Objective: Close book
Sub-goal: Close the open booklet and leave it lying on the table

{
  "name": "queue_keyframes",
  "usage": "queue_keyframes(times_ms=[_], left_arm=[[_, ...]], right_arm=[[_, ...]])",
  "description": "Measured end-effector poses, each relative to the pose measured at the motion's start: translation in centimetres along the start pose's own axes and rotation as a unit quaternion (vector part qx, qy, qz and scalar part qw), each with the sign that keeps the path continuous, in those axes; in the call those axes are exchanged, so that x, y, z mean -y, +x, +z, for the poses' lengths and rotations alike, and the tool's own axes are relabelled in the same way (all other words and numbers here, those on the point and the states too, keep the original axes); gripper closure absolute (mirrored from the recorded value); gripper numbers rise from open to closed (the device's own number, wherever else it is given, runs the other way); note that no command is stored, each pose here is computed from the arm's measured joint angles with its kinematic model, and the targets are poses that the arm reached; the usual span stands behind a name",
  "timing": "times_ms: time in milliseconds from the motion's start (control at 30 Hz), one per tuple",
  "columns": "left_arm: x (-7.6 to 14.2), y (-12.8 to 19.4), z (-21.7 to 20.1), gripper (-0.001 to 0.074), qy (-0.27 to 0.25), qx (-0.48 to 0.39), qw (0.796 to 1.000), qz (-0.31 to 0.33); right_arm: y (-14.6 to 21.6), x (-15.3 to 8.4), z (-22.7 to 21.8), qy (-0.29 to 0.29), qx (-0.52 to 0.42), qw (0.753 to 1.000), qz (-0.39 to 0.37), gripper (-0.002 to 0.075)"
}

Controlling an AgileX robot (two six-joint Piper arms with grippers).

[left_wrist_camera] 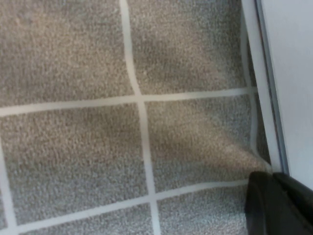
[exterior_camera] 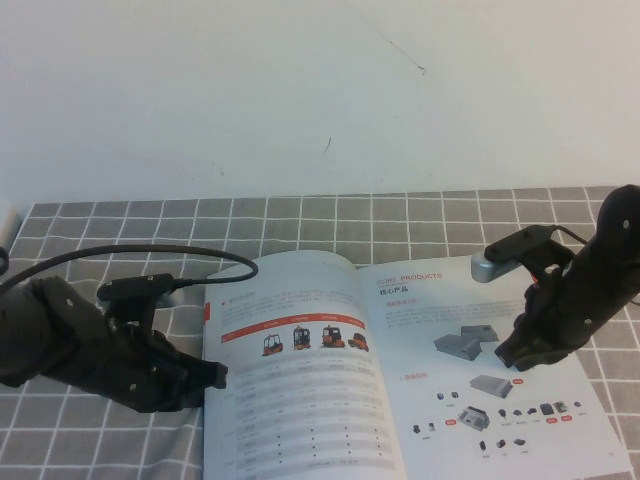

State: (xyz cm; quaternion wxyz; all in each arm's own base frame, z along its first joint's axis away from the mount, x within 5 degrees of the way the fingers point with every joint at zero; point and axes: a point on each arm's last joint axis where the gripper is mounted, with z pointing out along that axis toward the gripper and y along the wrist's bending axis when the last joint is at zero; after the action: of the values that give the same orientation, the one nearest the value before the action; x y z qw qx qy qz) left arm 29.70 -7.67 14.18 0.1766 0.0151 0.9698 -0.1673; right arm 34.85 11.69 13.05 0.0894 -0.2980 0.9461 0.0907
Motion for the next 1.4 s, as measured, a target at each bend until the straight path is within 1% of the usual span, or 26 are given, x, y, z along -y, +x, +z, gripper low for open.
queue_keyframes(times_ms=[167, 300, 400, 500, 700, 833, 967, 1067, 1133, 1167, 1233, 1333, 1400], left_arm=[[0.0, 0.0, 0.0, 0.0737, 0.001, 0.001, 1.000, -0.003], [0.7, 0.1, 0.2, 0.0737, 0.005, 0.001, 1.000, 0.005], [2.2, 0.1, 0.4, 0.0737, 0.017, -0.004, 0.999, 0.027], [4.4, -0.1, 0.4, 0.0737, 0.036, -0.005, 0.998, 0.055], [8.4, -1.8, -0.4, 0.0737, 0.081, 0.015, 0.993, 0.086], [10.0, -3.0, -1.1, 0.0737, 0.105, 0.037, 0.990, 0.085], [10.3, -3.5, -1.5, 0.0737, 0.108, 0.040, 0.988, 0.102], [9.8, -3.1, -1.4, 0.0737, 0.083, 0.018, 0.987, 0.137], [9.2, -2.9, -1.3, 0.0737, 0.048, 0.003, 0.987, 0.153], [8.8, -2.8, -1.3, 0.0737, 0.030, -0.003, 0.988, 0.150], [7.8, -2.8, -1.3, 0.0737, -0.024, -0.012, 0.986, 0.164], [6.3, -2.9, -1.5, 0.0737, -0.106, -0.024, 0.981, 0.161], [5.6, -2.9, -1.7, 0.0737, -0.149, -0.027, 0.976, 0.157]], right_arm=[[0.0, 0.0, 0.0, 0.000, 0.000, 1.000, -0.001, 0.0727], [0.0, 0.0, 0.0, -0.001, -0.001, 1.000, -0.001, 0.0727], [0.0, 0.0, 0.0, -0.001, -0.001, 1.000, -0.001, 0.0727], [0.0, 0.0, 0.0, -0.001, -0.001, 1.000, -0.001, 0.0727], [0.0, 0.0, 0.0, -0.002, 0.000, 1.000, 0.000, 0.0727], [0.0, -0.1, 0.0, -0.003, 0.001, 1.000, 0.002, 0.0727], [0.0, -0.1, 0.0, -0.005, 0.002, 1.000, 0.004, 0.0727], [0.0, -0.1, 0.0, -0.006, 0.001, 1.000, 0.005, 0.0727], [0.0, -0.1, 0.0, -0.007, 0.002, 1.000, 0.006, 0.0727], [0.0, -0.1, 0.0, -0.008, 0.002, 1.000, 0.007, 0.0727], [0.0, -0.1, 0.0, -0.008, 0.001, 1.000, 0.007, 0.0727], [0.0, -0.2, 0.0, -0.009, 0.001, 1.000, 0.008, 0.0727], [0.0, -0.2, 0.0, -0.010, 0.001, 1.000, 0.008, 0.0727]])
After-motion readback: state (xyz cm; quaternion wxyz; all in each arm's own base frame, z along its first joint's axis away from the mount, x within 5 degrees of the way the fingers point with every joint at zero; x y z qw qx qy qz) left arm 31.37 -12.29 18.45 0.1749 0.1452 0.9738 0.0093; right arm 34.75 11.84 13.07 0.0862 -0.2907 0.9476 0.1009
